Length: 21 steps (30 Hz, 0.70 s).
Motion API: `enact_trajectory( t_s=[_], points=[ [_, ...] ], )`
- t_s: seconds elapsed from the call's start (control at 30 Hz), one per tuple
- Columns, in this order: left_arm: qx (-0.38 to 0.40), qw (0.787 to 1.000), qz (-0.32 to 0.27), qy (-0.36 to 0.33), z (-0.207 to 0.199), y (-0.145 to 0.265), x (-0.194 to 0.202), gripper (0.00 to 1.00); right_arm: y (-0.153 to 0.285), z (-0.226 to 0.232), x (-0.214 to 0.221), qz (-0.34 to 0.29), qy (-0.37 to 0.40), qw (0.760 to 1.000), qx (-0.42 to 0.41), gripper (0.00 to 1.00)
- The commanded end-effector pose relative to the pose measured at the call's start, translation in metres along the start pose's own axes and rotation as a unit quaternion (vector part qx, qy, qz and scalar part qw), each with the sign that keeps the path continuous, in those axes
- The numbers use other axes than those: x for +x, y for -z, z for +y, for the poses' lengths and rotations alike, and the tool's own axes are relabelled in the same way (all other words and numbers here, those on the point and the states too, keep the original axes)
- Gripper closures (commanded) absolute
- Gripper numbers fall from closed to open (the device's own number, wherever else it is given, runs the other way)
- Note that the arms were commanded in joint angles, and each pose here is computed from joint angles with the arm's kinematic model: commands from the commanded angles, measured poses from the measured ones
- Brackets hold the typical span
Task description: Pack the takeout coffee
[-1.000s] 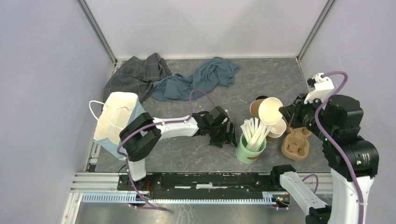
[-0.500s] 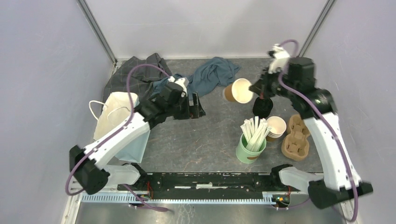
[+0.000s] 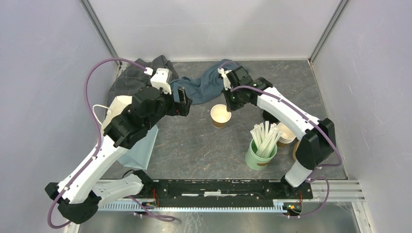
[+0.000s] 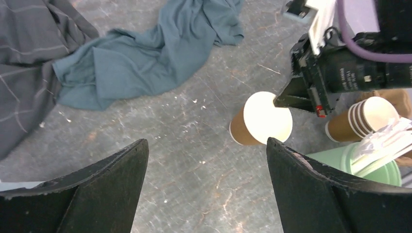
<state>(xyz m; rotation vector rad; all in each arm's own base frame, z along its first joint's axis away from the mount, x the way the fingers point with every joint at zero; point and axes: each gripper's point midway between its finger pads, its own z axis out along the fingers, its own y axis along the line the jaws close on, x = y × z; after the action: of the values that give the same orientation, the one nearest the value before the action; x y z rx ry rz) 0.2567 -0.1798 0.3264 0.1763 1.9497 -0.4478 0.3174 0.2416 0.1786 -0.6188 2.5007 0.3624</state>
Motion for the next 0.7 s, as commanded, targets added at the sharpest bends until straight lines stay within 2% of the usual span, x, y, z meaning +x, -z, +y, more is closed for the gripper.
enact_trajectory(
  t_s=[0.0,0.13,0.27,0.6,0.67],
  points=[
    [-0.008,0.998,-0.039,-0.053,0.004,0.002,-0.022,0.04,-0.018,-0.004,-0.012,-0.014,0.003,0.999,0.030,1.00],
    [0.013,0.998,-0.040,-0.041,-0.007,-0.007,-0.022,0.03,-0.035,-0.008,0.001,0.005,0.002,0.999,0.039,1.00],
    [0.008,0.997,-0.040,-0.068,-0.006,-0.015,-0.023,0.03,-0.048,-0.015,0.013,0.016,0.018,0.998,0.050,1.00],
    [0.024,0.995,-0.021,-0.093,-0.017,-0.031,-0.022,0.02,-0.058,-0.015,0.034,0.029,0.003,0.998,0.046,1.00],
    [0.022,0.995,-0.021,-0.093,-0.016,-0.032,-0.024,0.01,-0.056,-0.015,0.032,0.024,0.002,0.999,0.046,0.97]
  ],
)
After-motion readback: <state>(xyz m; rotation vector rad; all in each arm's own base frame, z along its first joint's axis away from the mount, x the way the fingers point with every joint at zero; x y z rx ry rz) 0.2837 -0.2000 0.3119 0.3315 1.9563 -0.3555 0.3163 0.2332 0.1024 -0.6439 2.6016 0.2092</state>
